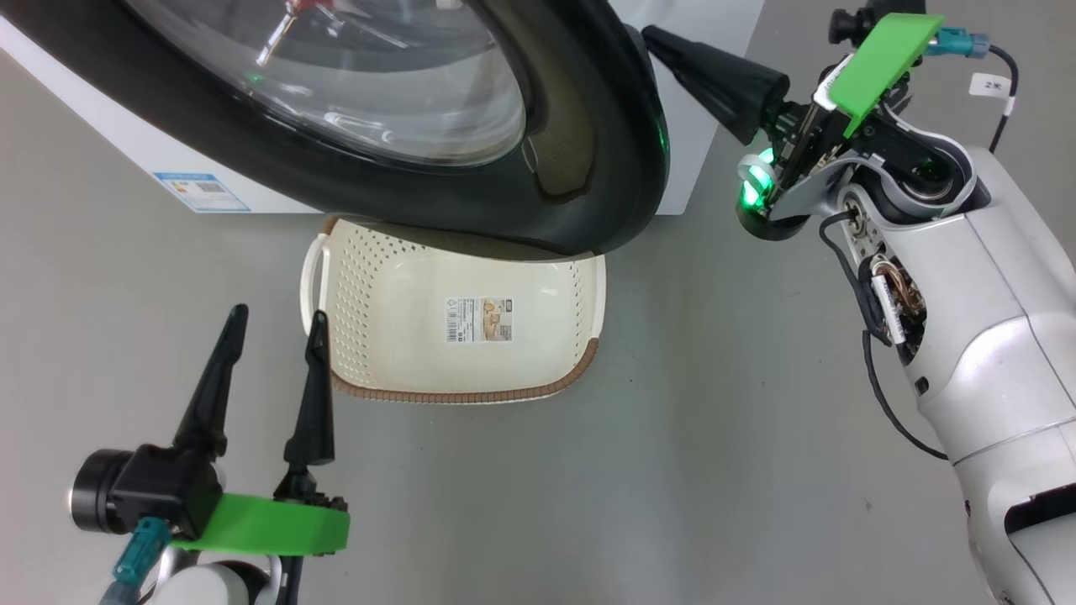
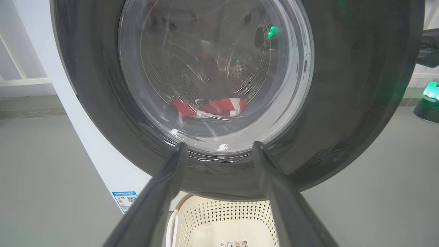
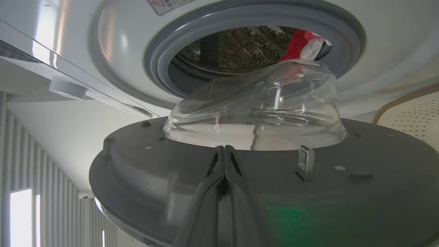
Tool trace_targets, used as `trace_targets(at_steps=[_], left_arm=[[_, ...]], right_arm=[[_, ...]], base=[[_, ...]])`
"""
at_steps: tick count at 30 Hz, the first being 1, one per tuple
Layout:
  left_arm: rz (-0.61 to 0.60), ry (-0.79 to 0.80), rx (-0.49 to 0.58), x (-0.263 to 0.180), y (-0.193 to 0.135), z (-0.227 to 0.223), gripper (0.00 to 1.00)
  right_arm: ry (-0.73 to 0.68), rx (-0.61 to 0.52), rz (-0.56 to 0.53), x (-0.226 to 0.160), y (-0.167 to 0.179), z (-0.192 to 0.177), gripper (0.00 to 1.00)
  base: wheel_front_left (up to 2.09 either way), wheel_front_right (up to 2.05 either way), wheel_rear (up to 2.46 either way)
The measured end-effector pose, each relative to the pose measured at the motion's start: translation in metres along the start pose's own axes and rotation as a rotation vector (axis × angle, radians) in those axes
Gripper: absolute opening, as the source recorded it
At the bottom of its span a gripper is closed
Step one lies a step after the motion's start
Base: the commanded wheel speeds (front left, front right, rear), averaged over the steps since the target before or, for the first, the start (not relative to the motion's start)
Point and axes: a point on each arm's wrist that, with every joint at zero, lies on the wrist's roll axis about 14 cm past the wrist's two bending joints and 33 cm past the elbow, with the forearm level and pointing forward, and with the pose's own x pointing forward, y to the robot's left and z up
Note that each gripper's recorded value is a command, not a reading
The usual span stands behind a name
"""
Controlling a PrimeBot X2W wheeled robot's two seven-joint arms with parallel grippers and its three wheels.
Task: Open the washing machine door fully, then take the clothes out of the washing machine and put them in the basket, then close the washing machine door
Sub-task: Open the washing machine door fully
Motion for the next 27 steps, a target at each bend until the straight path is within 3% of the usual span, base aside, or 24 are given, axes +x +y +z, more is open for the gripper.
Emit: trace_targets(at_steps=[13, 27], left_arm=[[0.017, -0.024, -0.008, -0.005, 0.005, 0.011, 1.0], [0.106, -0.057, 0.001, -0.04, 0.029, 0.031, 1.0]], right_arm=[[0.15, -0.081, 0.01, 0.003, 0.013, -0.034, 0.0], [0.322, -0.126, -0.034, 0.001, 0.004, -0.103, 0.0]], base=[[0.0, 0.0, 0.0], [0.0, 0.0, 0.0]])
